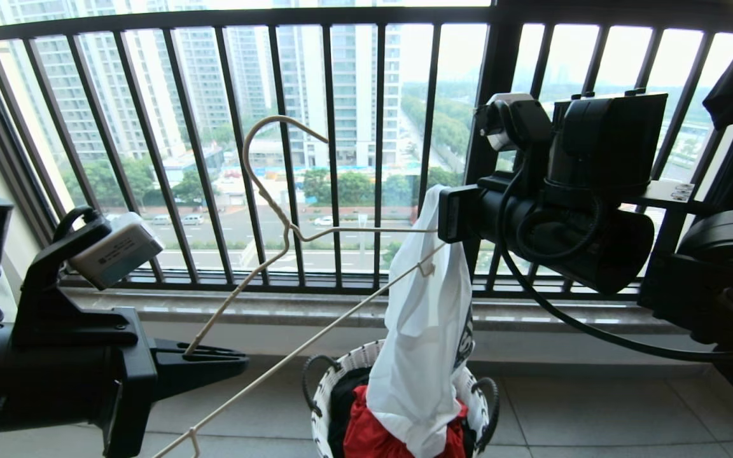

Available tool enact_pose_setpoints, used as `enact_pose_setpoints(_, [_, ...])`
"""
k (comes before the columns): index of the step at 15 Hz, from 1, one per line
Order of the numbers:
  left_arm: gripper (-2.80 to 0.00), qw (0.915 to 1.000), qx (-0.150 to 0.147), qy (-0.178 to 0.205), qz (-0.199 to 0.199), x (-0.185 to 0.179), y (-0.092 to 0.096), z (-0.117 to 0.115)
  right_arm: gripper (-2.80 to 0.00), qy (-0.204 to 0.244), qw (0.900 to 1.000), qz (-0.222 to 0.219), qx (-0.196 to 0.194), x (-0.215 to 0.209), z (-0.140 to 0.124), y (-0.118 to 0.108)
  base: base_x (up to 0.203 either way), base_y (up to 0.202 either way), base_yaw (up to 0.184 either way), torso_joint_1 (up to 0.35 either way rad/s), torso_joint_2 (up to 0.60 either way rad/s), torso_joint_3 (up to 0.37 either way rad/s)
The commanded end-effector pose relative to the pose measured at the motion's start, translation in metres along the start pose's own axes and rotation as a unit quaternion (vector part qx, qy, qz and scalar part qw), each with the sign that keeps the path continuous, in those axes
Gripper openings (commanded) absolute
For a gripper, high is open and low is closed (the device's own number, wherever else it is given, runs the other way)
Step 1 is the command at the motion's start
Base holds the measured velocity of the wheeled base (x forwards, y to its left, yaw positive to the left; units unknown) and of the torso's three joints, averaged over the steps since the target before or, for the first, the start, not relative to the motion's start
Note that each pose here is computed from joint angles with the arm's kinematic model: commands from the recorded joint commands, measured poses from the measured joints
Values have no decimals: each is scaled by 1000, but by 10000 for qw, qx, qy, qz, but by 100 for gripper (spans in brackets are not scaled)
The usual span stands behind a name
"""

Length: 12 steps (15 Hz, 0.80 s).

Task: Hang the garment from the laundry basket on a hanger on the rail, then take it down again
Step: Hang the clothes on the clothes rack

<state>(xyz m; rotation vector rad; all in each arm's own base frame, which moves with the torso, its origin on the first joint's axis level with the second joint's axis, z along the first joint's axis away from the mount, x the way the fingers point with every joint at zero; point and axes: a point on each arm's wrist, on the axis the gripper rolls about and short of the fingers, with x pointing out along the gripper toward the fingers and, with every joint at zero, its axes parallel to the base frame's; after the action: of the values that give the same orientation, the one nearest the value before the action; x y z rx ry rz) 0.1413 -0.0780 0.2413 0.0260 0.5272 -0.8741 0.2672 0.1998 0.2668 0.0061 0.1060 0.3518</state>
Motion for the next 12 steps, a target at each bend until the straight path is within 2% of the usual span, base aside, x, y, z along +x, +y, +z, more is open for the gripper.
enact_pose_setpoints(1, [-280, 9999, -31, 66, 101, 4, 2, 0, -280, -39, 10000, 6, 37, -1, 2, 1, 0, 0, 0, 0, 0, 0])
enact_pose_setpoints(4, [-280, 9966, 30, -82, 822, 8, 8, 4, -280, -110, 9999, -82, 63, -2, 6, -1, 0, 0, 0, 0, 0, 0])
enact_pose_setpoints(8, [-280, 9958, 85, -230, 881, 1, 5, 6, -280, -192, 9991, -368, 91, 3, 11, -15, 0, 0, 0, 0, 0, 0])
enact_pose_setpoints(12, [-280, 9936, 51, -138, 1117, 6, 8, 6, -280, -171, 9992, -339, 83, 1, 11, -14, 0, 0, 0, 0, 0, 0])
